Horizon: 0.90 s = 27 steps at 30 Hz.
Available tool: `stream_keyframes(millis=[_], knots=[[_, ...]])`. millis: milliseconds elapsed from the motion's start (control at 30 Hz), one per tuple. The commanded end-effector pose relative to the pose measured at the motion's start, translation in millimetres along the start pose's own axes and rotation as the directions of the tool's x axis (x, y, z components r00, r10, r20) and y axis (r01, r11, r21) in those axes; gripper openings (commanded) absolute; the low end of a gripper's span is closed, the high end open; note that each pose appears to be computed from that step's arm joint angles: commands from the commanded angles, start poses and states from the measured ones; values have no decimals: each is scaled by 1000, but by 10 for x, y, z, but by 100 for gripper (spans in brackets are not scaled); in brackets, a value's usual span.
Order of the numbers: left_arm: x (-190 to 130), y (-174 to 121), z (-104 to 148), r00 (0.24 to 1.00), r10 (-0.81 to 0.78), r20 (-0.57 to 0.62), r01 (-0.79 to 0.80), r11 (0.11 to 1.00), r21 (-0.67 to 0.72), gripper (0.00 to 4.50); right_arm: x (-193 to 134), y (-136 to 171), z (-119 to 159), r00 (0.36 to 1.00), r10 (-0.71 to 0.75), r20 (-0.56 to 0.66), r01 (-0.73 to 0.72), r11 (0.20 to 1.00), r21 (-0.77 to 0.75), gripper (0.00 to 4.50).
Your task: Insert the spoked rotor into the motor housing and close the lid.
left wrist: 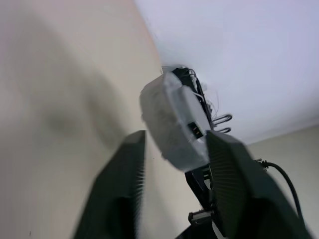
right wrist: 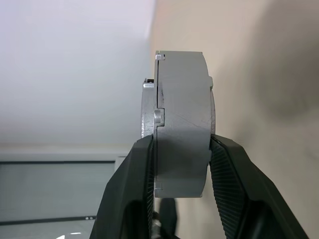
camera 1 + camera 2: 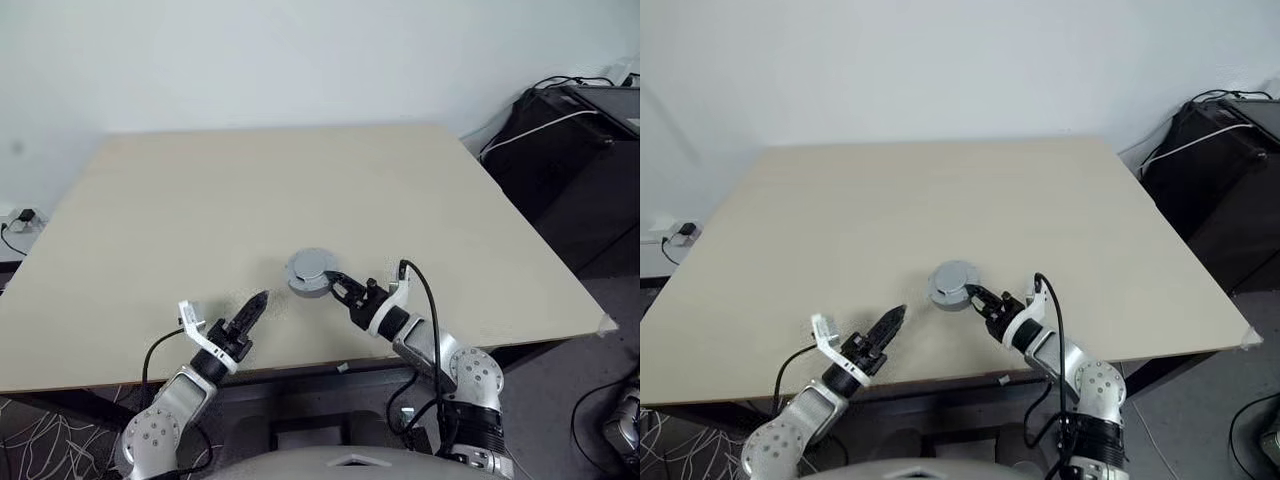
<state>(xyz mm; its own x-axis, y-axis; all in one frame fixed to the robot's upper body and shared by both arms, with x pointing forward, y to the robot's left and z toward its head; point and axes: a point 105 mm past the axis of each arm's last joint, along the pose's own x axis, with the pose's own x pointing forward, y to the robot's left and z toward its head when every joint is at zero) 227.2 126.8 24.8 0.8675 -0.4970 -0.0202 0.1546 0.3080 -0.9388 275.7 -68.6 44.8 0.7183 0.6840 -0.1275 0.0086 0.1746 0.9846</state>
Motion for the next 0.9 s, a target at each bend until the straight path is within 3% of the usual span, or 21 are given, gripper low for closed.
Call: stream_keyframes(millis=[33, 133, 567, 900], knots=[[19, -88, 19, 996, -56, 63, 61, 994, -88, 347, 130, 443, -51, 984, 180, -4, -180, 984, -7, 130], [15, -120, 37, 994, -78, 79, 87, 990, -115, 447, 139, 450, -48, 984, 178, -7, -178, 984, -9, 130], [121, -203, -156, 990, -133, 38, 138, 952, -272, 449, 154, 474, -368, 972, 184, -148, -183, 983, 19, 130], [165, -272, -161, 985, -170, 44, 175, 939, -296, 449, 135, 468, -531, 959, 181, -219, -175, 984, 46, 130]])
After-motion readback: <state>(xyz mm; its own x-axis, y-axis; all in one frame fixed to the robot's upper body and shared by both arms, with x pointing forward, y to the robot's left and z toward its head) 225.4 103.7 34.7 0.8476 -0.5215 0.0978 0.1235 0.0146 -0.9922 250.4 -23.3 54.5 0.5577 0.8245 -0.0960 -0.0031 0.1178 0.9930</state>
